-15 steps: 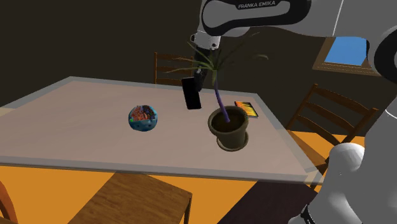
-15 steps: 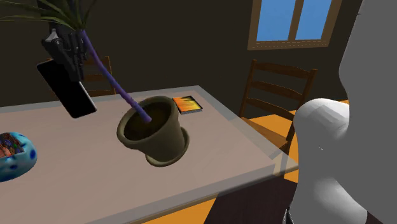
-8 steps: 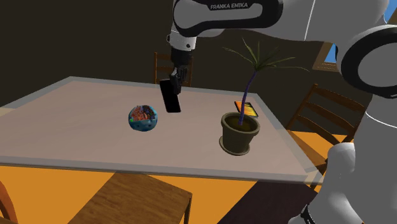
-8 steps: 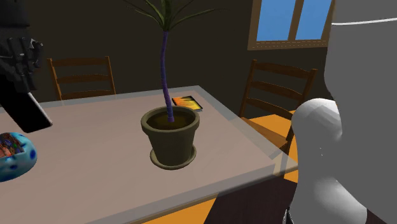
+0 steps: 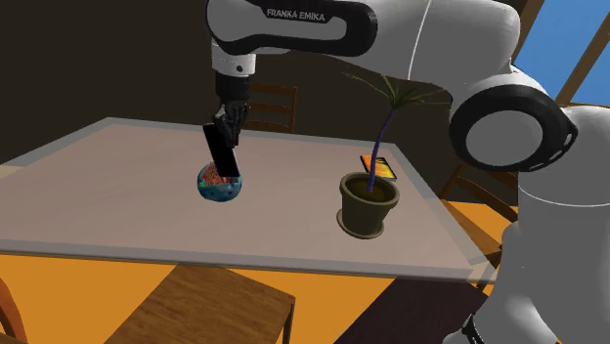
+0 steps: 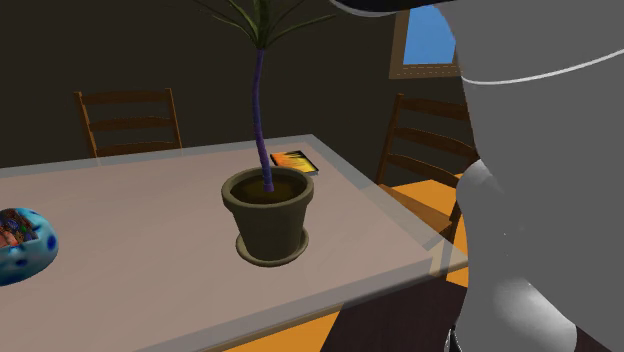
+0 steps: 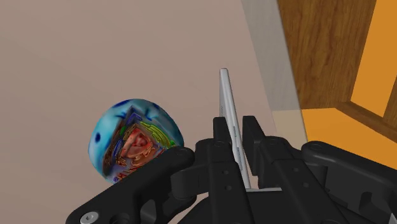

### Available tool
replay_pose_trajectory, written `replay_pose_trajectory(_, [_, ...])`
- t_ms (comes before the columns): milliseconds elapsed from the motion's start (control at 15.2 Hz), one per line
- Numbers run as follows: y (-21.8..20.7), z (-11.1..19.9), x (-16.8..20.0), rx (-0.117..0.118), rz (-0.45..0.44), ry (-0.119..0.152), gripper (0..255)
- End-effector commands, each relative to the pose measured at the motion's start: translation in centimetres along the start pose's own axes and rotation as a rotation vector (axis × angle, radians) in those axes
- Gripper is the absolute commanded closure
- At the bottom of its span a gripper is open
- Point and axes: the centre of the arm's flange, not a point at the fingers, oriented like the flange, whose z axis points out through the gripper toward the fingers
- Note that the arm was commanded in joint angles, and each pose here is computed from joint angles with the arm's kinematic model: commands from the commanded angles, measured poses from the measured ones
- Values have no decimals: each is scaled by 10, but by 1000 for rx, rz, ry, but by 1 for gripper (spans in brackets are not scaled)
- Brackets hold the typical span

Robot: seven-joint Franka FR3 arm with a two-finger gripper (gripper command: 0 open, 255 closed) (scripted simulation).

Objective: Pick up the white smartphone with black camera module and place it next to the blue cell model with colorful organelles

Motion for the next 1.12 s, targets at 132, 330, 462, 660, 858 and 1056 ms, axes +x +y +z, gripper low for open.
replay_pose_trajectory(132, [-34, 5, 39, 0, 0, 0, 255])
replay_pose_trajectory(330, [-41, 17, 46, 0, 0, 0, 255])
replay_pose_trajectory(462, [-40, 27, 45, 0, 0, 0, 255])
replay_pose_trajectory(660, [-40, 43, 44, 0, 0, 0, 255])
replay_pose_trajectory(858, [-40, 59, 43, 0, 0, 0, 255])
replay_pose_trajectory(1056, [-40, 75, 42, 0, 0, 0, 255])
